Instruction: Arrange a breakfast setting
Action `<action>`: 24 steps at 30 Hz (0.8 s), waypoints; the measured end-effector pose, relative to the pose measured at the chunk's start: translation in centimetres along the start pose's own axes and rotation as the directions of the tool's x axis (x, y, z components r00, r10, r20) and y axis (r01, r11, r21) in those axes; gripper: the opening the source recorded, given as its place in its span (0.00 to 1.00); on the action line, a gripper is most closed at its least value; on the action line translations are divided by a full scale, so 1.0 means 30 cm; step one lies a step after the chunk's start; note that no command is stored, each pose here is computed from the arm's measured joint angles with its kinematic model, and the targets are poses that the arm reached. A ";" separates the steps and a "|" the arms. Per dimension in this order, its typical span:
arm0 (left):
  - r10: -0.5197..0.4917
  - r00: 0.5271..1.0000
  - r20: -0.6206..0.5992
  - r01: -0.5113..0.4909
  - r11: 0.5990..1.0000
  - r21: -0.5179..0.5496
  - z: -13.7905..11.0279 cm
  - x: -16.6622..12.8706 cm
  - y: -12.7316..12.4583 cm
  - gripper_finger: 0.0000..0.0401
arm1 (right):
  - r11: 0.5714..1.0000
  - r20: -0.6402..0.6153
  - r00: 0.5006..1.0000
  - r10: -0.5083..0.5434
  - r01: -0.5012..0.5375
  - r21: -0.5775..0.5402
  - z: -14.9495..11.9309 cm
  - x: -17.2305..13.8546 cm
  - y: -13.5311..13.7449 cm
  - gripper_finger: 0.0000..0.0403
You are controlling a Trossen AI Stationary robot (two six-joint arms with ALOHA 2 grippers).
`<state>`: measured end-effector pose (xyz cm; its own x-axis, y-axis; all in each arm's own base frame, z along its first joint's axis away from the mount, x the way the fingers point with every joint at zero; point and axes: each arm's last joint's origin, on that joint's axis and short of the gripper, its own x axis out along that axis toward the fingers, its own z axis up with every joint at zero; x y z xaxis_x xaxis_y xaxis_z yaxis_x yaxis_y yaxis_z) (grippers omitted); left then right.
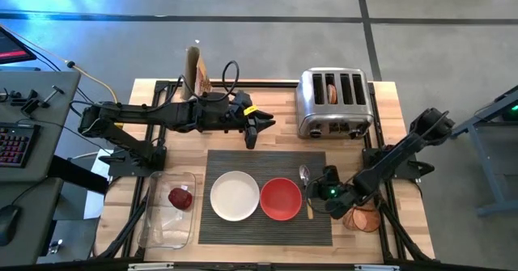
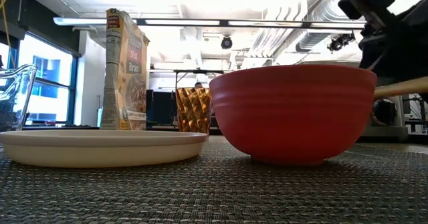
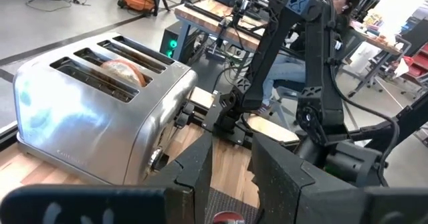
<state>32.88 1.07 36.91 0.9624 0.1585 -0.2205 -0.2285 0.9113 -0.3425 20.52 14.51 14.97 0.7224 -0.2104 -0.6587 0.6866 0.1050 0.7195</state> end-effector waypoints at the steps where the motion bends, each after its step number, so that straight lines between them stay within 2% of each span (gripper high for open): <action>1: -0.003 1.000 -0.001 0.003 1.000 0.000 0.000 0.000 0.000 0.24 | 1.000 0.001 1.000 -0.010 0.010 -0.002 -0.004 0.007 -0.003 0.00; 11: -0.024 1.000 -0.010 0.024 1.000 0.000 -0.001 0.000 -0.002 0.24 | 0.998 0.004 0.998 -0.061 0.061 -0.008 -0.041 0.052 -0.017 0.00; 24: -0.023 1.000 -0.010 0.024 1.000 0.018 -0.001 0.000 -0.002 0.24 | 0.993 -0.020 0.992 -0.121 0.120 -0.018 -0.041 0.056 -0.035 0.00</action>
<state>32.89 1.00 36.90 0.9660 0.1334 -0.2215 -0.2031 0.9216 -0.3308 21.11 15.26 12.85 0.6358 -0.2021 -0.7449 0.7699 0.0964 0.6309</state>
